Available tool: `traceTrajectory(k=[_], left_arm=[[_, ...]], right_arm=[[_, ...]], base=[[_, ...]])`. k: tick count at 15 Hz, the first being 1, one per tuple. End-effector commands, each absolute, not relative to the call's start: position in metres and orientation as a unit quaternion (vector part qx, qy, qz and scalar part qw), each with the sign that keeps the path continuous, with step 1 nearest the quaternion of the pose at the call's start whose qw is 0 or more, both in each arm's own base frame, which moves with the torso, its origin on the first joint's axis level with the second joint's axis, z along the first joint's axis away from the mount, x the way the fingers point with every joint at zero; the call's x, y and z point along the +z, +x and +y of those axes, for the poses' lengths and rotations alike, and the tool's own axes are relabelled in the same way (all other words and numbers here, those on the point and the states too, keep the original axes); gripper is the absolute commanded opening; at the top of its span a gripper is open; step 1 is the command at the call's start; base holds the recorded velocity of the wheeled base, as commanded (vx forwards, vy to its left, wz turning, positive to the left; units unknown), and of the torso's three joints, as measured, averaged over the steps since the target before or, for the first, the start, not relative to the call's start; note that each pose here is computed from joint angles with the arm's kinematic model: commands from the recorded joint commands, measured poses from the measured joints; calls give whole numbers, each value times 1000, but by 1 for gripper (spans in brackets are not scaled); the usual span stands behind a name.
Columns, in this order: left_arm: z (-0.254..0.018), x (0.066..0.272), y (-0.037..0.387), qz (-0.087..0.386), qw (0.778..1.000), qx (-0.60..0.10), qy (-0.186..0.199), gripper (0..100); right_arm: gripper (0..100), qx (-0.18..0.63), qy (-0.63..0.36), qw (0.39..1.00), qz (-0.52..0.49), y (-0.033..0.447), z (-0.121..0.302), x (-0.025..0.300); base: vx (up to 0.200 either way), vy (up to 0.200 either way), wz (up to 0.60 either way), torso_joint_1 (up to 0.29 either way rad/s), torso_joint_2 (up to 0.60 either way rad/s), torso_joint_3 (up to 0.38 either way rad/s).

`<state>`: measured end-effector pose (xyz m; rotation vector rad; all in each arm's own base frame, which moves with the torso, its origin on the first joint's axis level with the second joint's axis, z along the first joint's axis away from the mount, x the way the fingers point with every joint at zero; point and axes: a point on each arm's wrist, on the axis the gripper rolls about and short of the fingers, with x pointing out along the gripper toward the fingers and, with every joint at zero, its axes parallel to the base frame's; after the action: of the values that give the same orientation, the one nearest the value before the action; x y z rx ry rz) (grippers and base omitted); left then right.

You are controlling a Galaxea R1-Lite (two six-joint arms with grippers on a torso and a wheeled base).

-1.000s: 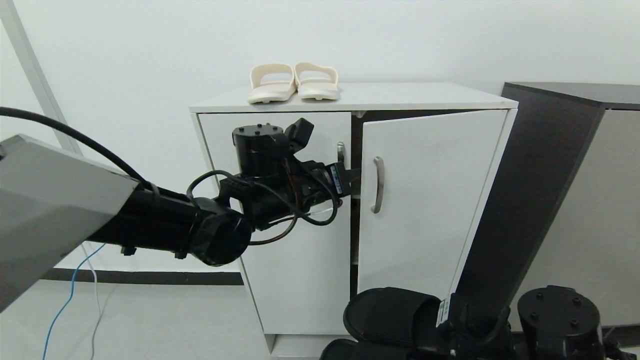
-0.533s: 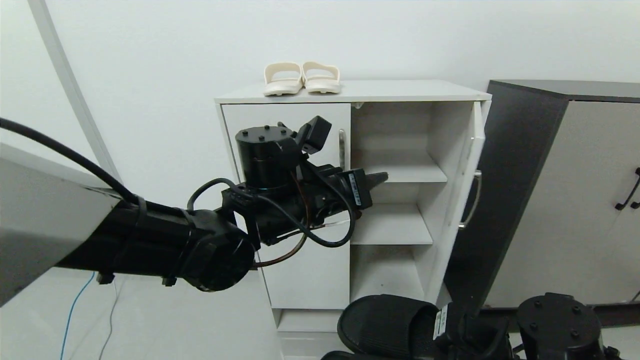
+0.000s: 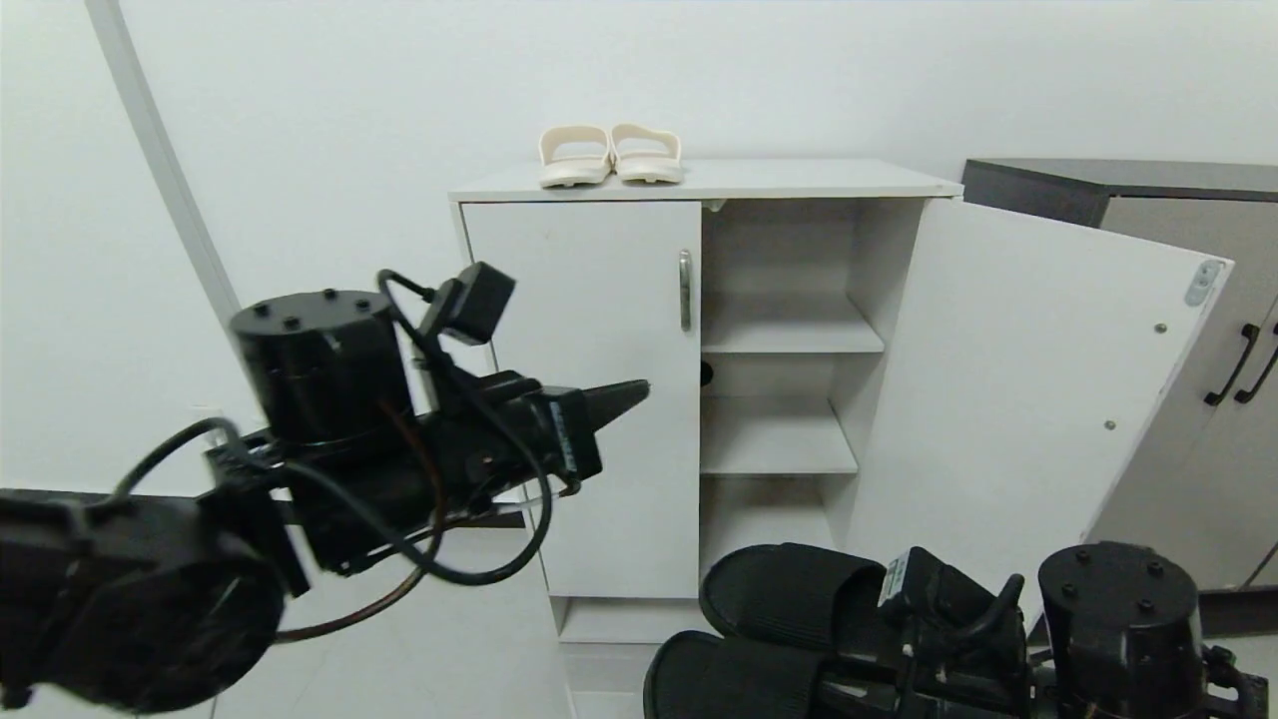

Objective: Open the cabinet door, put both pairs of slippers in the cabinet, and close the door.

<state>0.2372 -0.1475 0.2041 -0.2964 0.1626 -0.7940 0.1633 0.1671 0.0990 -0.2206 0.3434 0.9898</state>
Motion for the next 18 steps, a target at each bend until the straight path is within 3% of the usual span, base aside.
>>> traceTrajectory(k=[1,6,8,11,16,18], left_arm=[[-98,214,177,32,937,-321,-137,0],[-55,204,108,13,967,-236,-99,0],[-26,187,75,35,985,-154,-73,0],[-3,152,19,24,994,-79,-66,0],[2,86,-21,26,999,10,-44,0],[1,83,-26,-8,999,32,-40,0]], right_arm=[[0,471,-105,861,163,165,168,99],[0,467,-102,863,161,169,169,99],[0,465,-102,864,163,169,168,98],[0,464,-102,865,164,169,167,98],[0,466,-105,864,161,169,168,99],[0,466,-103,864,162,169,168,98]], base=[[0,0,0,0,0,0],[0,0,0,0,0,0],[0,0,0,0,0,0],[0,0,0,0,0,0],[0,0,0,0,0,0],[0,0,0,0,0,0]])
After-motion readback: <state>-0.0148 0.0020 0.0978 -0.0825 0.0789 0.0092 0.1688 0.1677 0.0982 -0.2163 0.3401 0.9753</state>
